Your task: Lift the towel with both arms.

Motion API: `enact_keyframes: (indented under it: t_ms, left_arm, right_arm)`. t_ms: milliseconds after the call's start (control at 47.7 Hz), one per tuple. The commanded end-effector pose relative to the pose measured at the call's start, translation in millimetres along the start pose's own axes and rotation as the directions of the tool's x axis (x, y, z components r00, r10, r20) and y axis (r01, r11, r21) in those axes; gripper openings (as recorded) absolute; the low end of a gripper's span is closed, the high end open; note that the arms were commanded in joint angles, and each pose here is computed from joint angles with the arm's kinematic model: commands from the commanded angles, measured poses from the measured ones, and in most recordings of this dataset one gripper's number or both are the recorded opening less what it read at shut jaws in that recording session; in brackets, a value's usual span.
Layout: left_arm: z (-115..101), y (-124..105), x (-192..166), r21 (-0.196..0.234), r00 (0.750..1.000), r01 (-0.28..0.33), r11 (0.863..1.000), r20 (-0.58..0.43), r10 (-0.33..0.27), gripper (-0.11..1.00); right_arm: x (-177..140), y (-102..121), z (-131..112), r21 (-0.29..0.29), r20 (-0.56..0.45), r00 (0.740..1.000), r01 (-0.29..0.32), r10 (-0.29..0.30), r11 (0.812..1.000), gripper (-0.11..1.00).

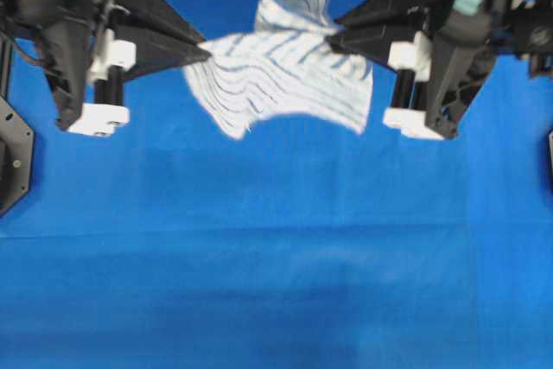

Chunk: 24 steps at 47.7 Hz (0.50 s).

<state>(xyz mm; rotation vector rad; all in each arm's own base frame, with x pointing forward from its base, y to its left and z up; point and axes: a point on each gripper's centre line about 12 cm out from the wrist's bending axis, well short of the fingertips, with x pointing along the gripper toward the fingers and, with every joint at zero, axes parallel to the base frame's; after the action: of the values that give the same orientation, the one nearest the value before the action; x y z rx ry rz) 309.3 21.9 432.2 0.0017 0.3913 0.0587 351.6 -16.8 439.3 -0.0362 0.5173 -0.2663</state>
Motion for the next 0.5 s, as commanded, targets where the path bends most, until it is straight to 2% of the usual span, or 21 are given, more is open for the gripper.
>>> enact_keyframes:
  t_ms: [0,482]
  left_arm:
    - [17.7,0.8,-17.4,0.003,0.998,-0.004,1.0,0.055,0.004,0.03]
    - [22.3,1.2,-25.0,0.005,0.997,-0.006,1.0,0.078,0.006,0.03]
  right_arm:
    - [-21.1,-6.3,21.1,0.002,0.07,0.998,0.003,-0.004,1.0,0.08]
    - [-24.0,-9.7,27.3,-0.006,0.096,0.995,0.008,-0.007,1.0,0.08]
